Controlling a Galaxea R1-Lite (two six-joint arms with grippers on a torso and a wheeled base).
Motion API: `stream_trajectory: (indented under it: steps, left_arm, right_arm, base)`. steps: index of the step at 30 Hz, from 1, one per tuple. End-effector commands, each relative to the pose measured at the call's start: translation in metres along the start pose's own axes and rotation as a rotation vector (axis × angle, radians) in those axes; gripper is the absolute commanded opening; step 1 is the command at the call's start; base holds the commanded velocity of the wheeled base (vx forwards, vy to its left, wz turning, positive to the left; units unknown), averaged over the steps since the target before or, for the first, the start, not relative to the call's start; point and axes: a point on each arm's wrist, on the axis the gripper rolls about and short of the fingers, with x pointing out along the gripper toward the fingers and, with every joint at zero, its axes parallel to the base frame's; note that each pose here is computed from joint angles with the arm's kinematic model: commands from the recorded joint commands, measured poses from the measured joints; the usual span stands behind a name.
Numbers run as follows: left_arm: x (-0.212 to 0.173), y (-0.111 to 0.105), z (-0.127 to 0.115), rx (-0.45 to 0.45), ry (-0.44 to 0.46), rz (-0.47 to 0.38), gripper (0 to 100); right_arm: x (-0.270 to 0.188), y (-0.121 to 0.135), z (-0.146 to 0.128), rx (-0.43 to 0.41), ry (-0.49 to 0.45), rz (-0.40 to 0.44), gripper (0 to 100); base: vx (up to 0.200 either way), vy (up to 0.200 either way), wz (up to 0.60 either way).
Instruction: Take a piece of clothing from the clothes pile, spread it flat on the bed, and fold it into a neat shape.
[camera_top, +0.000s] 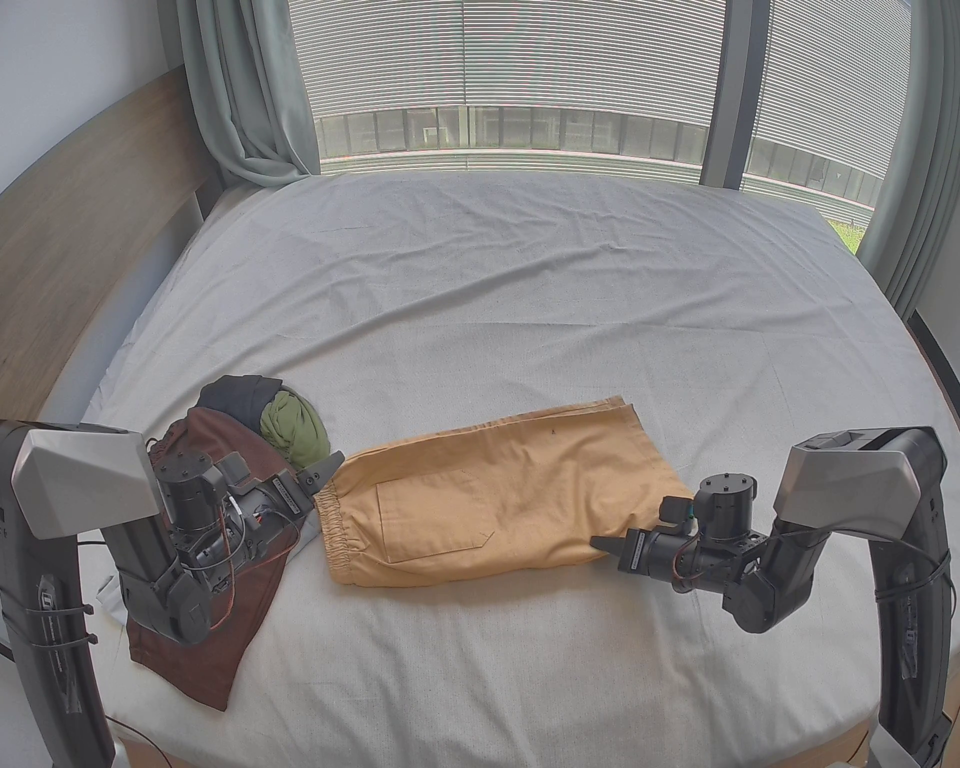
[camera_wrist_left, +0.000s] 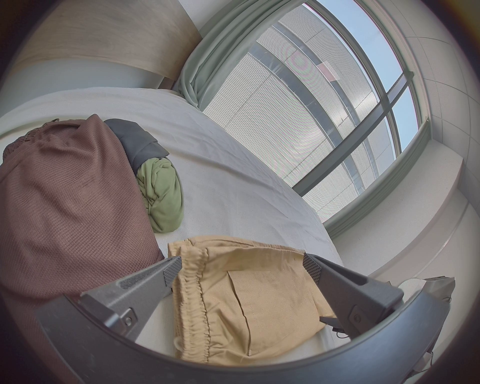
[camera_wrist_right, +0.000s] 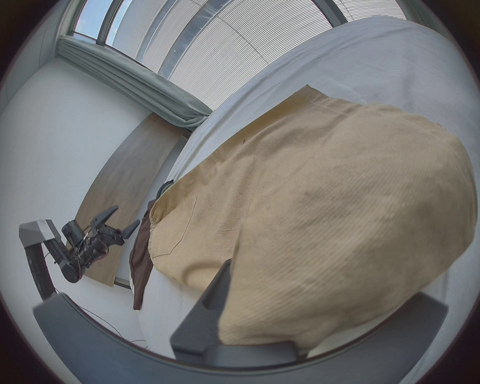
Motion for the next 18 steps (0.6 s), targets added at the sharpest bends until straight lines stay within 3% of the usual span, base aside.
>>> stream_trajectory:
  steps: [1,18]
  left_arm:
    - [0.0,-0.002,0.005,0.011,-0.008,-0.024,100]
    - [-0.003,0.001,0.004,0.047,0.036,-0.067,100]
  right_arm:
    - [-0.027,-0.002,-0.017,0.007,0.032,-0.032,0]
    - [-0.058,-0.01,-0.051,-0.02,0.106,-0.079,0]
  base:
    - [0.0,0.0,0.0]
    - [0.0,0.0,0.0]
